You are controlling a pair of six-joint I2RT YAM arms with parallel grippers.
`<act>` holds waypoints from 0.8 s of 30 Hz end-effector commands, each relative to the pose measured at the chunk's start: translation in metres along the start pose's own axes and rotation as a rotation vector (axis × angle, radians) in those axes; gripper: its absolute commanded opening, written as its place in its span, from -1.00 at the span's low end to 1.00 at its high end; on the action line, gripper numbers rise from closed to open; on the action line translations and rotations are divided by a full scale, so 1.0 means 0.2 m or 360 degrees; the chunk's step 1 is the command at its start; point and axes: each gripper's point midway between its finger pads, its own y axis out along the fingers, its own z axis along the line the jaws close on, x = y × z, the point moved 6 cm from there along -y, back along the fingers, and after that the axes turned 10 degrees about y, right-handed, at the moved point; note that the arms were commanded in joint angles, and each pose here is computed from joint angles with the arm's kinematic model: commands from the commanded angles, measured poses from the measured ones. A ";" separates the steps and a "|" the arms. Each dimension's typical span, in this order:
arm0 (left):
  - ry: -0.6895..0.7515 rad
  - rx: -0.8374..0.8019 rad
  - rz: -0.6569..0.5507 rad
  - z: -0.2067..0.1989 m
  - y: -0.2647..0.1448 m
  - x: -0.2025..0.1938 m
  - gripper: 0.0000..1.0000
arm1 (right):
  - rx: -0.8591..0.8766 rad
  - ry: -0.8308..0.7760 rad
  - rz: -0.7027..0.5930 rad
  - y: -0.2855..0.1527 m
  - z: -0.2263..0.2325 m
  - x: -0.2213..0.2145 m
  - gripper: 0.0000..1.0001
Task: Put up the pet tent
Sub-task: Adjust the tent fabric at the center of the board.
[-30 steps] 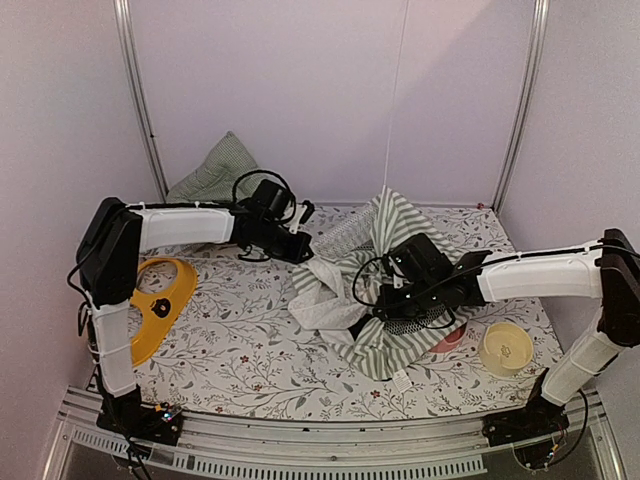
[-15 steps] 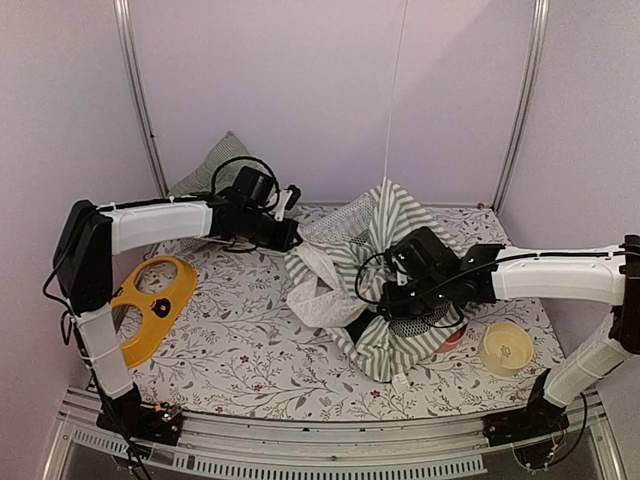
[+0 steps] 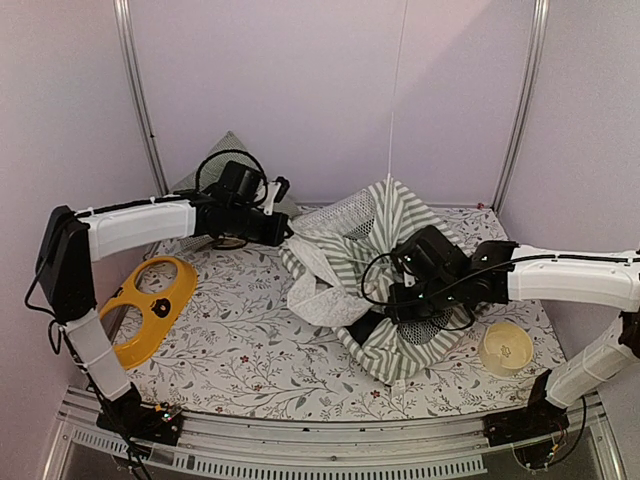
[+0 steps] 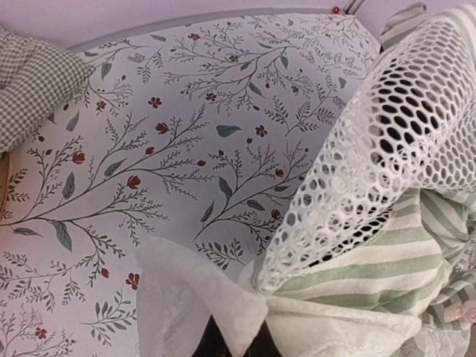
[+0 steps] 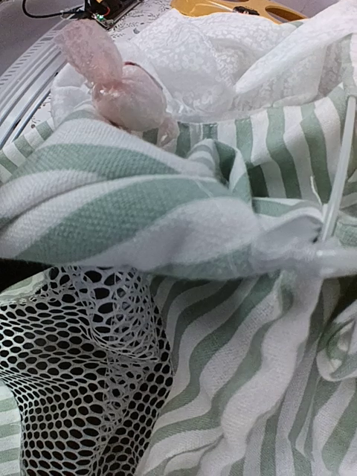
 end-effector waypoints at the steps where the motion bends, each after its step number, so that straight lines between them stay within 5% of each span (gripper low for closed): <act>1: -0.0103 0.0197 -0.0085 0.15 -0.09 0.02 -1.00 | -0.0092 -0.0054 -0.0012 -0.10 -0.04 -0.01 -1.00; 24: -0.0277 0.0118 -0.0121 0.04 -0.35 -0.29 -1.00 | -0.0102 -0.0415 0.0093 -0.21 -0.04 -0.04 -1.00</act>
